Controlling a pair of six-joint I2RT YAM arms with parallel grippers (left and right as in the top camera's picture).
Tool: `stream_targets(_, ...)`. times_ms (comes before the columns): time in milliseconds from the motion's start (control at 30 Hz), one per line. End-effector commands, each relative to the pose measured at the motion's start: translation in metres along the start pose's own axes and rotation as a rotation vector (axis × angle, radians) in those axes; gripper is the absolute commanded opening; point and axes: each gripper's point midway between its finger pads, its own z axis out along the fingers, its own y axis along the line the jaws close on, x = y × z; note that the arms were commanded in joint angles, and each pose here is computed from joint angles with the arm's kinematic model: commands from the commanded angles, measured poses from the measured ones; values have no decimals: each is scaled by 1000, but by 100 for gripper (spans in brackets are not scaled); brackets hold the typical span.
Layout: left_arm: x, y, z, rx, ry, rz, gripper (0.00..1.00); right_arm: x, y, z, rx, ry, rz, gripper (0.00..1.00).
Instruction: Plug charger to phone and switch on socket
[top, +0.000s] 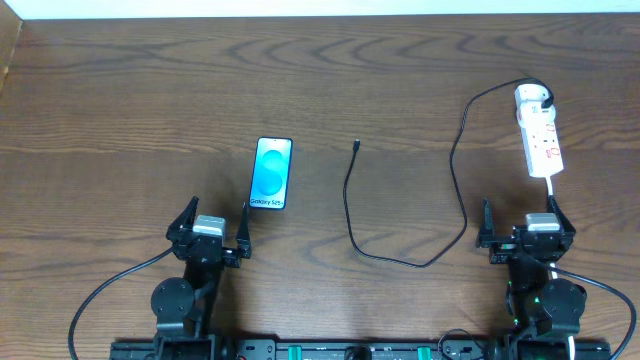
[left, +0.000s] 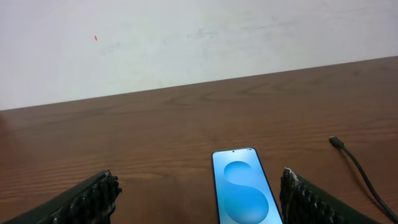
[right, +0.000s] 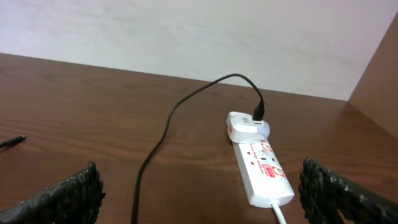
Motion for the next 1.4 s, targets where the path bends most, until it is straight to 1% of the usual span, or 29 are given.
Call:
stream_targets(0,15,-1,1,3,43,-1,85,0,3,0,-13,-2,14,99)
stream_targets(367,15,-1,1,3,42,-2,85,0,3,0,-13,-2,14,99)
stream_targets(667,14,-1,1,3,40,-57,85,0,3,0,-13,-2,14,99)
stream_targets(1367,3,0,0,1,12,-60,85,0,3,0,-13,-2,14,99)
